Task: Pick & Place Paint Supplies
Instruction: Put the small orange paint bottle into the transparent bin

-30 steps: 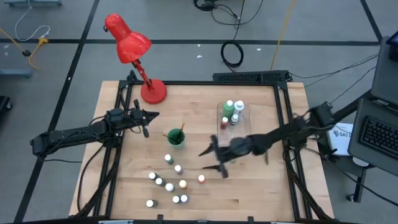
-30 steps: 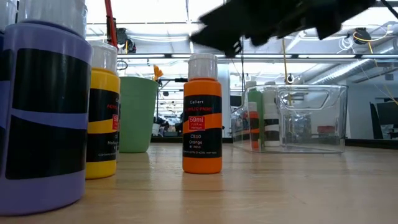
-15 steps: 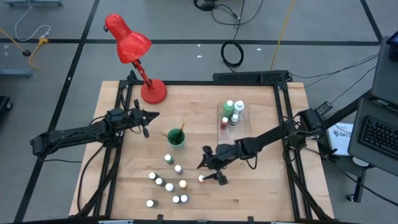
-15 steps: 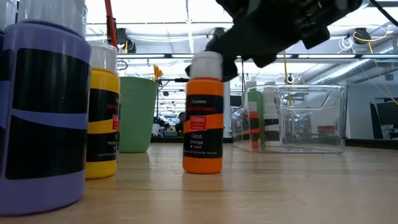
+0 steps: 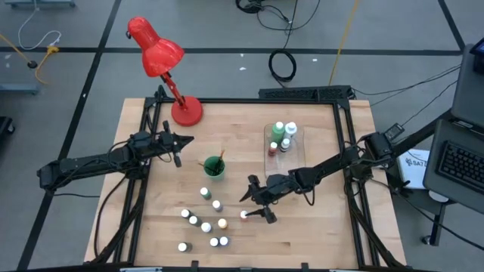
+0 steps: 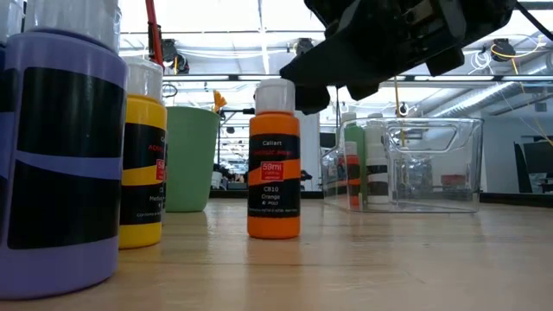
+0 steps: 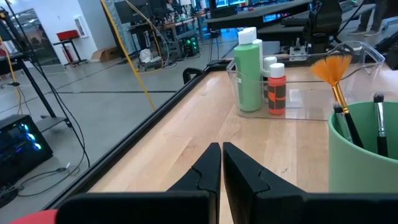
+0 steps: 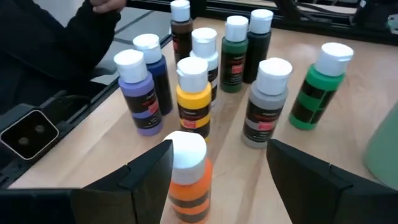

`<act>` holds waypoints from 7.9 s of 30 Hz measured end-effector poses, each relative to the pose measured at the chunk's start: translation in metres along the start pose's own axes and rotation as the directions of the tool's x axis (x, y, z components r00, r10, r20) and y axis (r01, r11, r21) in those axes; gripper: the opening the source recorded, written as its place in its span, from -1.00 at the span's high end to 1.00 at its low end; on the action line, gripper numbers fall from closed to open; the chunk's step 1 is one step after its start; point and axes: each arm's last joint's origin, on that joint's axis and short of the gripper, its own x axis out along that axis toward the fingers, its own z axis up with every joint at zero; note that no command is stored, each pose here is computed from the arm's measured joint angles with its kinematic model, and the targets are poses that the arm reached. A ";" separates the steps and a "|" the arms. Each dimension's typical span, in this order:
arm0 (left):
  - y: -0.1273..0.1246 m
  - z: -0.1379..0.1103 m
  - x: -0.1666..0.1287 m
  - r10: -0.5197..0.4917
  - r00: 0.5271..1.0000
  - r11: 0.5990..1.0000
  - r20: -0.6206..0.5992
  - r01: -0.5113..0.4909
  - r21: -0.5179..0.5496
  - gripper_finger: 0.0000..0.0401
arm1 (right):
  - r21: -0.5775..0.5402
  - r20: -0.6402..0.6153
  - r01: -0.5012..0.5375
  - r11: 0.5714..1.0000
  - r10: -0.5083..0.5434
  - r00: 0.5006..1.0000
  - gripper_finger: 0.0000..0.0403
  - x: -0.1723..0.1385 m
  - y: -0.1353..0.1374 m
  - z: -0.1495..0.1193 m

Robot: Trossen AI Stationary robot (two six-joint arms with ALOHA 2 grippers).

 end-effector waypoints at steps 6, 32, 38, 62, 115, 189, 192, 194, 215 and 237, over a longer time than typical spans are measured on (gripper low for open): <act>0.000 0.000 0.000 0.000 1.000 1.000 0.000 0.000 0.000 0.89 | -0.023 0.009 -0.004 1.000 0.004 1.000 -0.26 0.000 0.001 0.001; 0.000 0.000 0.000 0.000 1.000 1.000 0.000 0.000 -0.004 0.89 | -0.042 0.013 0.104 0.994 -0.103 0.995 -0.26 0.000 -0.002 0.001; 0.000 0.000 0.000 0.000 1.000 1.000 0.000 0.000 -0.004 0.89 | -0.042 0.013 0.105 0.994 -0.104 0.994 -0.26 0.000 -0.002 0.001; 0.000 0.000 0.000 0.000 1.000 1.000 0.000 0.000 -0.003 0.89 | -0.042 0.012 0.103 0.994 -0.103 0.995 -0.26 0.000 -0.002 0.001; 0.000 -0.001 0.000 -0.001 1.000 0.997 -0.014 0.002 0.072 0.89 | 0.158 0.231 0.327 0.932 -0.356 0.905 -0.26 -0.003 -0.001 0.023; 0.006 -0.001 -0.001 0.206 0.978 0.977 -0.043 -0.208 -0.042 0.89 | -0.237 0.054 0.050 0.970 -0.039 0.998 -0.26 -0.061 -0.004 -0.004; 0.006 -0.001 -0.001 0.207 0.978 0.978 -0.040 -0.208 -0.032 0.89 | -0.235 0.054 0.050 0.971 -0.039 0.998 -0.26 -0.061 -0.004 -0.004; 0.006 -0.001 -0.001 0.207 0.978 0.978 -0.040 -0.208 -0.029 0.89 | -0.235 0.054 0.050 0.971 -0.038 0.998 -0.26 -0.060 -0.003 -0.004; 0.006 -0.001 -0.001 0.208 0.978 0.978 -0.035 -0.209 -0.027 0.89 | -0.240 0.053 0.050 0.970 -0.038 0.998 -0.26 -0.060 -0.003 -0.004; 0.006 0.000 -0.001 0.209 0.978 0.978 -0.031 -0.209 -0.023 0.89 | -0.268 0.021 0.048 0.962 -0.044 0.999 -0.26 -0.060 -0.004 -0.007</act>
